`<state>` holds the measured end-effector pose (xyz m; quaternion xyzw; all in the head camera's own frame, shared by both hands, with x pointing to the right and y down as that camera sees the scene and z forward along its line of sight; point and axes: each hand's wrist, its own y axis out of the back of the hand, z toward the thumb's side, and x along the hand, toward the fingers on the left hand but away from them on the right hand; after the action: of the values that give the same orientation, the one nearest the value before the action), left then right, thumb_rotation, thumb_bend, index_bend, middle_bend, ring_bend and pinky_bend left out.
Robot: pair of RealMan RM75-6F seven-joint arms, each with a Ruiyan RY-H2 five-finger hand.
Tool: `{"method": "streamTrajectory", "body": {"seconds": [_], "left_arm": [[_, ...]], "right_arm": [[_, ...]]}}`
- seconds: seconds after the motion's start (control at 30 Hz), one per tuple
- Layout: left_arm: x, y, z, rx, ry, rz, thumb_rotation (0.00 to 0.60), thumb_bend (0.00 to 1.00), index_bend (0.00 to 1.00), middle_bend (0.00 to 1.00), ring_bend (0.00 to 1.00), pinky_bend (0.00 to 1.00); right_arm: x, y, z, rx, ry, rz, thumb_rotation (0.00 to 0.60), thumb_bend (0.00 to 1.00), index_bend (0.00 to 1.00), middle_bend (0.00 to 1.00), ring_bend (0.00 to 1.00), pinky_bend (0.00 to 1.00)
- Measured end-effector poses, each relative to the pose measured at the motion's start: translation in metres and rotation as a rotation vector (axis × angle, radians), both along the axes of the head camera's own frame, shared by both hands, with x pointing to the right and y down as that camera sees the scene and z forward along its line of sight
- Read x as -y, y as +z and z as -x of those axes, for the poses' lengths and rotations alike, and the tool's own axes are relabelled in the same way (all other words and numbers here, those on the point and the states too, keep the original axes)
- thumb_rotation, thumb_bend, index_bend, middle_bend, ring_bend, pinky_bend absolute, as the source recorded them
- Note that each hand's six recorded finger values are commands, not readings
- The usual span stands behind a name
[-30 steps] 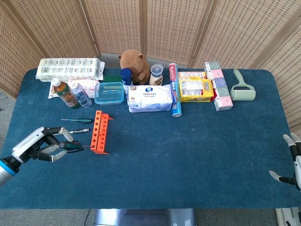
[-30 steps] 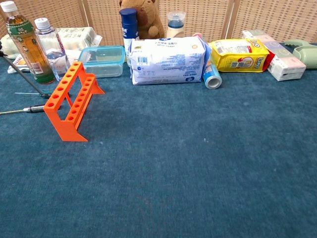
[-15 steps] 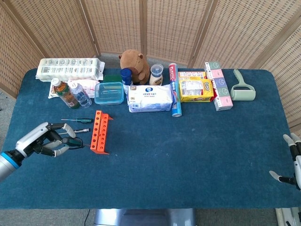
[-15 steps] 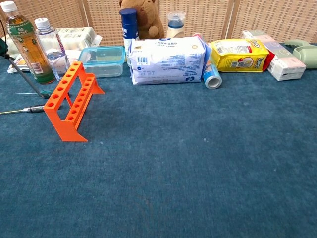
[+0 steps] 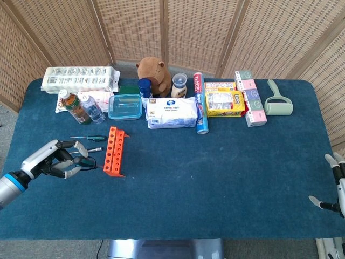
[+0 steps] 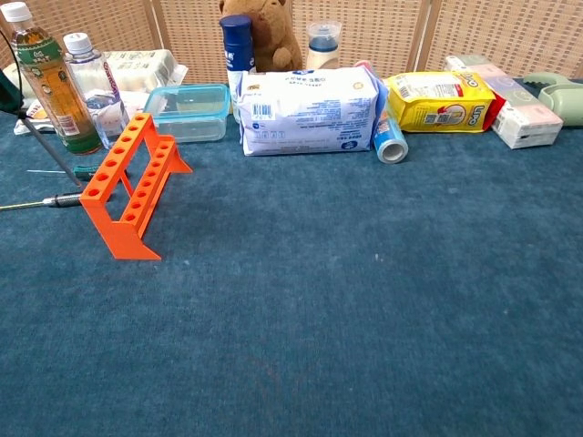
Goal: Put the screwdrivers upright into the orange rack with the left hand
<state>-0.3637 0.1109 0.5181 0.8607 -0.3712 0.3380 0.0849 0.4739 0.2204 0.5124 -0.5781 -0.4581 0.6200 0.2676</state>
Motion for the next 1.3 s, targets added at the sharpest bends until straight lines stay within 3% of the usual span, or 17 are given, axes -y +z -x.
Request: {"method": "streamTrajectory", "body": {"seconds": [1.3], "left_arm": [[0.001,0.011,-0.003,0.026,0.003,0.005,0.6,0.49,0.55,1.0,0.96,1.0]], "right_arm": [[0.0,-0.002,-0.001,0.004,0.002,-0.001,0.6,0.0,0.05,0.0,0.0,0.0]]}}
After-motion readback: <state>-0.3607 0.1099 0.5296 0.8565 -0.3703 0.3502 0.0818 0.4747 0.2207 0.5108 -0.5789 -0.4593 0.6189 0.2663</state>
